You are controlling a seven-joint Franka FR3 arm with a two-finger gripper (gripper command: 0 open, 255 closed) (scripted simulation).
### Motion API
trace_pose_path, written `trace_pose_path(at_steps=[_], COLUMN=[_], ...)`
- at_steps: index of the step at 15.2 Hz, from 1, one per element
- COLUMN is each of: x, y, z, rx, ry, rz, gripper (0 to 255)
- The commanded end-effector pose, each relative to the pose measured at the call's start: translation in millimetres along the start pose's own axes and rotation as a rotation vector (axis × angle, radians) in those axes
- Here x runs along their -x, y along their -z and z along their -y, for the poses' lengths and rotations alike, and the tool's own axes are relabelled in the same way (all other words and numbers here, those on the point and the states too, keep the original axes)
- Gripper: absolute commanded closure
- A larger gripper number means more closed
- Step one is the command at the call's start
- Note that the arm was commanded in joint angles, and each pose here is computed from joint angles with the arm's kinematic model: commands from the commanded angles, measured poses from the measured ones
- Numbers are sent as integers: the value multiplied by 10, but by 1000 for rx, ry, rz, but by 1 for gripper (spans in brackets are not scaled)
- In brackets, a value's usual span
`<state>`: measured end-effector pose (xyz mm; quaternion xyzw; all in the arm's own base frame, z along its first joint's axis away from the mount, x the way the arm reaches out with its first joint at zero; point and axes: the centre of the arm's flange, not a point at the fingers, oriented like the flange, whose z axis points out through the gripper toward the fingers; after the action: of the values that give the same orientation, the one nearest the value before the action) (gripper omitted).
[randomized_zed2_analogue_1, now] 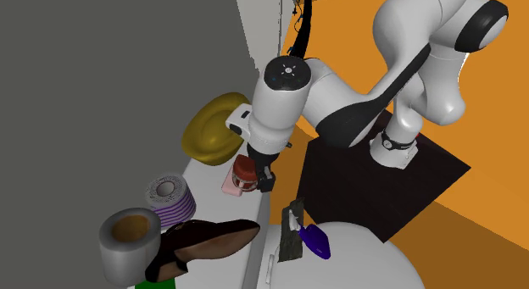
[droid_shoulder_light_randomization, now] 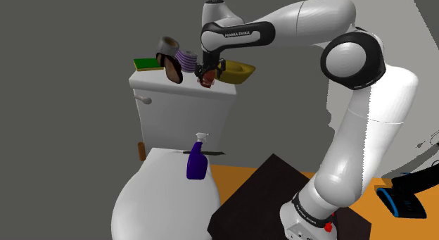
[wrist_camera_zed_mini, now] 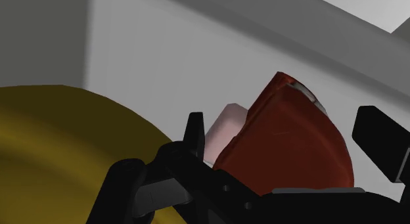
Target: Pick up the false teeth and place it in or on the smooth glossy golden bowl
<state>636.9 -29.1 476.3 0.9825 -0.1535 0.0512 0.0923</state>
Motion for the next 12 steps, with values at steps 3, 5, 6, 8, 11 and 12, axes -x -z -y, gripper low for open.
trace_pose_path(at_steps=[3, 5, 6, 8, 11, 12], x=[0, -1, -1, 0, 1, 2], y=[-7, -7, -7, -7, -9, -9], z=[-2, -2, -2, -2, -2, -2], rx=[0, 0, 0, 0, 0, 0], ry=[0, 0, 0, 0, 0, 0], rz=[0, 0, 0, 0, 0, 0], gripper=[0, 0, 255, 255, 255, 255])
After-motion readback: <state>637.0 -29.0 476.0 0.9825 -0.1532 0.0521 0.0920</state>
